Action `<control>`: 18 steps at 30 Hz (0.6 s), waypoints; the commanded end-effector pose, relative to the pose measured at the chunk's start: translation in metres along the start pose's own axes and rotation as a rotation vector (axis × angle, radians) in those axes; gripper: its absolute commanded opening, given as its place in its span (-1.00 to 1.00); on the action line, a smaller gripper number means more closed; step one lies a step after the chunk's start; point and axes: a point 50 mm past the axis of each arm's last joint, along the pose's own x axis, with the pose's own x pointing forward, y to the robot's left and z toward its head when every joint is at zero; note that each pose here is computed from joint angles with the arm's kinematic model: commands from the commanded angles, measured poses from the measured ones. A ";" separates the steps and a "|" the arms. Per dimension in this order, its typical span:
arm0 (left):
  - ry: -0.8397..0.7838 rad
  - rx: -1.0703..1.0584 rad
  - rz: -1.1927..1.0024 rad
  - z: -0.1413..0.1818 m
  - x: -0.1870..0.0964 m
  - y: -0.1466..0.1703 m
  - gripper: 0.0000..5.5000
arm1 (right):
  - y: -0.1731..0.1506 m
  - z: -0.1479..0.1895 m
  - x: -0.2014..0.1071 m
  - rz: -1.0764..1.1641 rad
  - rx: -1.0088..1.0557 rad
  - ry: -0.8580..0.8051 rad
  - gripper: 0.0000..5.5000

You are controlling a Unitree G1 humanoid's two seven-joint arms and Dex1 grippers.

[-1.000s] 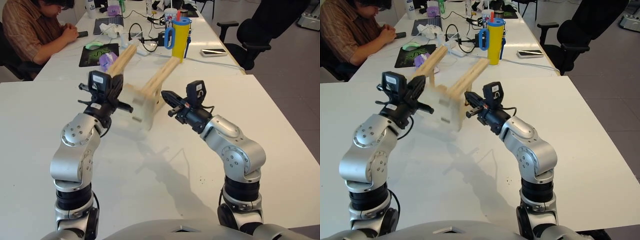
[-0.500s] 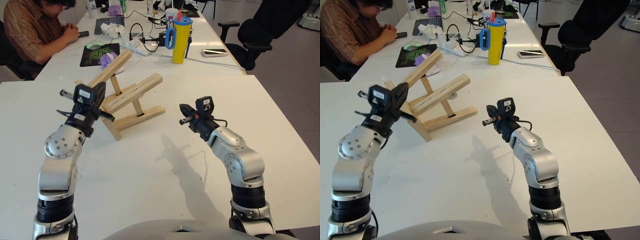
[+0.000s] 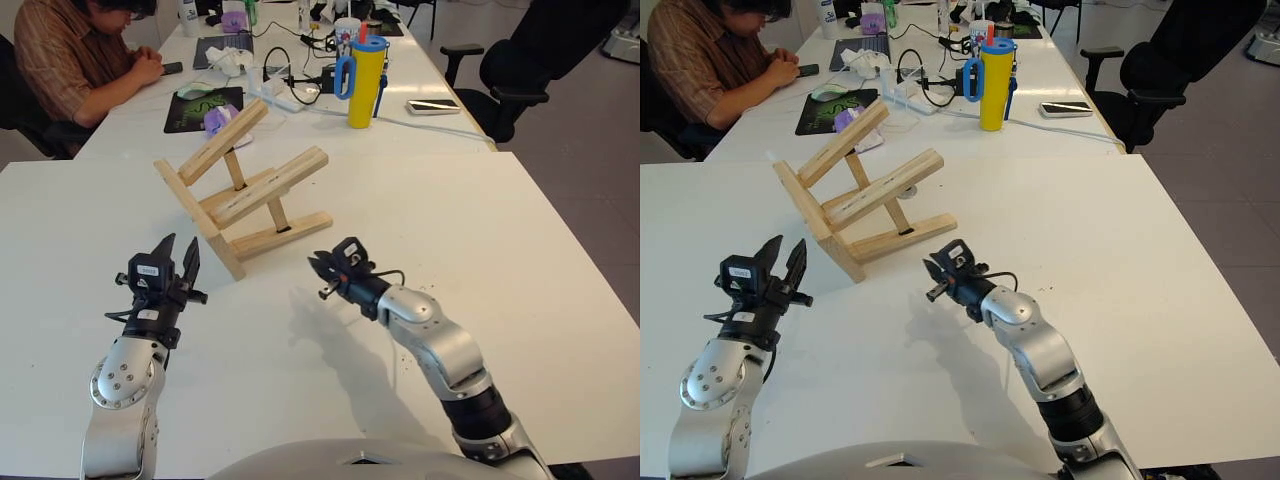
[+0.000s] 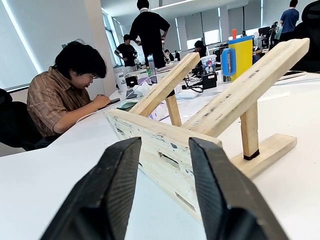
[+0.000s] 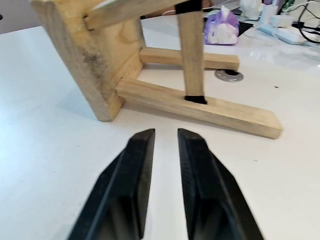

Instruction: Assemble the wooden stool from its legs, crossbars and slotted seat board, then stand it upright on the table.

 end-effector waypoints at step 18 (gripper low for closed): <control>0.251 -0.294 0.235 -0.036 0.029 -0.061 0.15 | -0.018 -0.003 0.014 0.129 -0.044 0.090 0.42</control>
